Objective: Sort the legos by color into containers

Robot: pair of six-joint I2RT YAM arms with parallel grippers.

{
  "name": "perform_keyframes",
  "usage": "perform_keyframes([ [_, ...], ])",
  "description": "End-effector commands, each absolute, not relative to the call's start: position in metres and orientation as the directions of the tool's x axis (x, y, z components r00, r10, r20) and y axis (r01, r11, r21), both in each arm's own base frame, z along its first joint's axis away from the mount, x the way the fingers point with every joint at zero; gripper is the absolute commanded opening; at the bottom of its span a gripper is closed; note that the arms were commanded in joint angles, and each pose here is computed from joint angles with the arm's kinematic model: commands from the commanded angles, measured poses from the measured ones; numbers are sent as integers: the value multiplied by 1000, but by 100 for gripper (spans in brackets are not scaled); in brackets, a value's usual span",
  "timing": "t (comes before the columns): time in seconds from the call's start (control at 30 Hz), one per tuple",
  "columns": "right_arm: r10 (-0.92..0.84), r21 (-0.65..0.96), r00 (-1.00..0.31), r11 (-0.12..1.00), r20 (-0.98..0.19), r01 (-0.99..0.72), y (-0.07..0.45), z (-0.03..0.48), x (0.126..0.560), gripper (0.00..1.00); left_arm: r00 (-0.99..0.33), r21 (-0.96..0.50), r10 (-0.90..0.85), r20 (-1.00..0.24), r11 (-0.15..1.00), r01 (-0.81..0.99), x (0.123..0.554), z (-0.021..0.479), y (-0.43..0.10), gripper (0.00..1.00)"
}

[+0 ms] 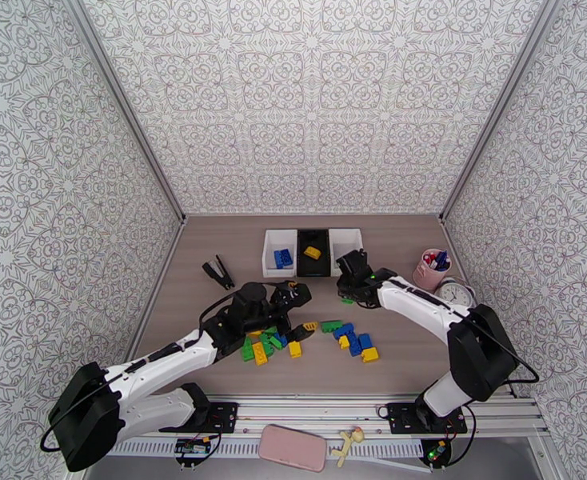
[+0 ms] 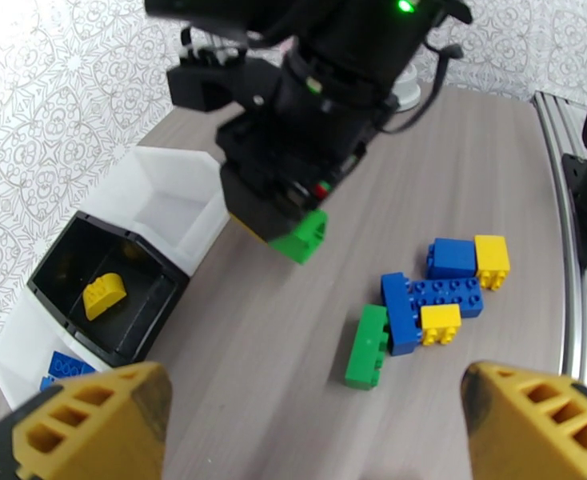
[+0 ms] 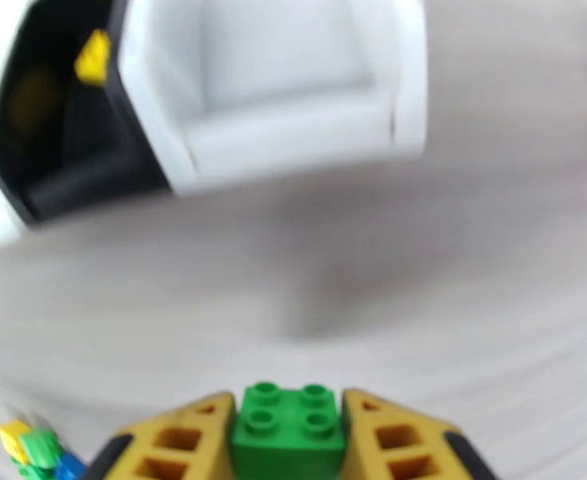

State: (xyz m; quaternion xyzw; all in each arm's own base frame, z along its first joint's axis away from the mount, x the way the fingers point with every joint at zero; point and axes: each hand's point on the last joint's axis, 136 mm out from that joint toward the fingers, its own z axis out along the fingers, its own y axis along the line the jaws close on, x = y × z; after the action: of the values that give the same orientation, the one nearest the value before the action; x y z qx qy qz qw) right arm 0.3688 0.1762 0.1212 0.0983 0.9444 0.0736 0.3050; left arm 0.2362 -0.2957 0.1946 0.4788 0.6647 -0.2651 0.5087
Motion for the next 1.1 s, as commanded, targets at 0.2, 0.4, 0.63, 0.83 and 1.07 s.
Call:
perform_keyframes([
  [0.2,185,239,-626,971,-757,-1,183,183,467,33,-90,76,299,-950,502,862,260,203,-290,100],
  [0.4,163,215,-622,977,-766,-9,186,175,512,33,-87,86,302,-949,516,852,263,203,-286,100],
  [0.63,123,161,-647,987,-752,1,188,148,544,33,-79,94,309,-948,507,857,260,202,-286,100],
  [0.83,100,155,-611,987,-785,-36,190,164,545,45,-63,107,320,-945,485,868,255,202,-285,100],
  [1.07,64,112,-566,992,-822,-49,170,196,511,71,-15,135,339,-941,415,900,245,204,-284,100],
])
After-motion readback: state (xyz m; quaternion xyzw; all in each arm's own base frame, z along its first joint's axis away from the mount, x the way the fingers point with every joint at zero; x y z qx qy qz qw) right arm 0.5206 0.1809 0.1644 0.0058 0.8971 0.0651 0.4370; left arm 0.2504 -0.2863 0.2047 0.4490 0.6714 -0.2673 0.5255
